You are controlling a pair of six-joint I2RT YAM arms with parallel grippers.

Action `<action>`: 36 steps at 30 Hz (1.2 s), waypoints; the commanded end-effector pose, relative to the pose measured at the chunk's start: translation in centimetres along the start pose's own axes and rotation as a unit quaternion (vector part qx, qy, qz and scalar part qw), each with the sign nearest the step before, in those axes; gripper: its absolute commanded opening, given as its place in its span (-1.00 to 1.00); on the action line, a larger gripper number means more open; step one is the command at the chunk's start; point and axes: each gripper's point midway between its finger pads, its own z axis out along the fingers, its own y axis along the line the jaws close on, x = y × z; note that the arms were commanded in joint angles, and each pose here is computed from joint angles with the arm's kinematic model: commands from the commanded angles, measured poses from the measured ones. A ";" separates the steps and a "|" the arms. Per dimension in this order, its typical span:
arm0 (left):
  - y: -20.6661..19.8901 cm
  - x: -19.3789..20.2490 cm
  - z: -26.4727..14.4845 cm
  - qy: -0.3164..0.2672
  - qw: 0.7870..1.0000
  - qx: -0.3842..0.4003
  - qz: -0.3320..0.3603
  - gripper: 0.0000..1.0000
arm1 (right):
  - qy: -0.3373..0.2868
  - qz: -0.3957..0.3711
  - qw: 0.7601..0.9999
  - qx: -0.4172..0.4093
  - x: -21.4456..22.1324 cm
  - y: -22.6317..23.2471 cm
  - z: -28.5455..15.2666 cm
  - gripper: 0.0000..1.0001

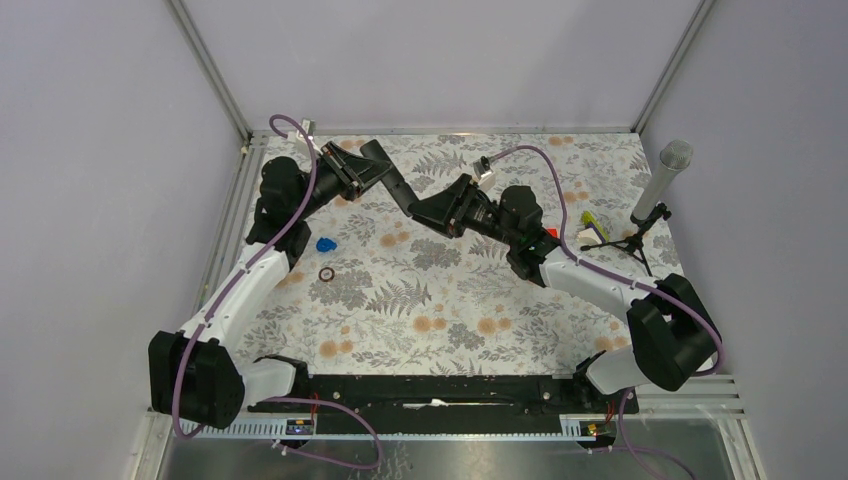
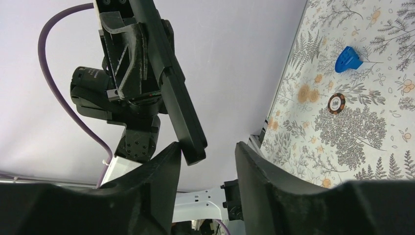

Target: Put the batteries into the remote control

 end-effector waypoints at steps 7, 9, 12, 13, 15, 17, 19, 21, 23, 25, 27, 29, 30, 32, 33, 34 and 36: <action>-1.7 -0.5 -0.8 -0.012 0.999 0.028 0.039 -1.00 | -0.021 0.007 1.000 -0.016 -1.1 1.4 0.2 -0.37; -1.5 -0.5 -0.8 -0.012 0.999 0.025 0.041 -1.00 | -0.021 0.007 1.000 -0.021 -1.1 1.7 0.1 -0.47; -1.2 -0.4 -0.9 -0.012 0.999 0.017 0.049 -1.00 | -0.015 0.014 0.999 -0.032 -0.9 2.4 0.0 -0.55; -1.1 -0.5 -0.9 -0.014 0.998 0.013 0.056 -1.00 | -0.013 0.017 0.999 -0.035 -0.9 2.7 -0.1 -0.57; -0.6 -0.8 -1.0 -0.022 0.997 -0.004 0.078 -1.00 | -0.010 0.024 0.999 -0.037 -0.8 3.1 -0.3 -0.59; -0.4 -1.0 -1.1 -0.025 0.995 -0.009 0.095 -1.00 | -0.009 0.030 0.999 -0.033 -0.7 3.2 -0.4 -0.60; -0.5 -1.0 -1.2 -0.027 0.994 -0.006 0.106 -1.00 | -0.008 0.036 0.999 -0.026 -0.7 3.2 -0.4 -0.59; -0.6 -1.0 -1.2 -0.029 0.993 -0.001 0.112 -1.00 | -0.008 0.048 0.999 -0.017 -0.8 2.8 -0.3 -0.54; -0.9 -0.9 -1.2 -0.029 0.993 0.009 0.114 -1.00 | -0.004 0.057 0.998 -0.013 -0.7 2.5 -0.1 -0.49; -1.1 -0.8 -1.3 -0.029 0.993 0.016 0.115 -1.00 | -0.002 0.065 0.998 -0.011 -0.6 2.2 0.0 -0.47; -1.3 -0.9 -1.4 -0.030 0.992 0.018 0.118 -1.00 | -0.001 0.069 0.998 -0.009 -0.6 1.9 0.2 -0.47; -1.1 -0.9 -1.5 -0.033 0.992 0.015 0.124 -1.00 | 0.001 0.074 0.997 -0.009 -0.5 1.9 0.2 -0.50; -1.2 -1.0 -1.5 -0.035 0.991 0.014 0.128 -1.00 | 0.001 0.076 0.997 -0.008 -0.5 1.8 0.2 -0.51; -1.2 -1.1 -1.6 -0.041 0.990 0.011 0.136 -1.00 | 0.003 0.078 0.997 -0.004 -0.4 1.8 0.2 -0.50; -1.2 -1.2 -1.7 -0.044 0.989 0.010 0.142 -1.00 | 0.005 0.080 0.997 -0.001 -0.4 1.7 0.2 -0.47; -1.1 -1.3 -1.7 -0.047 0.988 0.008 0.148 -1.00 | 0.007 0.085 0.996 0.001 -0.4 1.7 0.3 -0.43; -1.1 -1.3 -1.8 -0.051 0.987 0.008 0.155 -1.00 | 0.010 0.089 0.996 0.000 -0.3 1.5 0.5 -0.39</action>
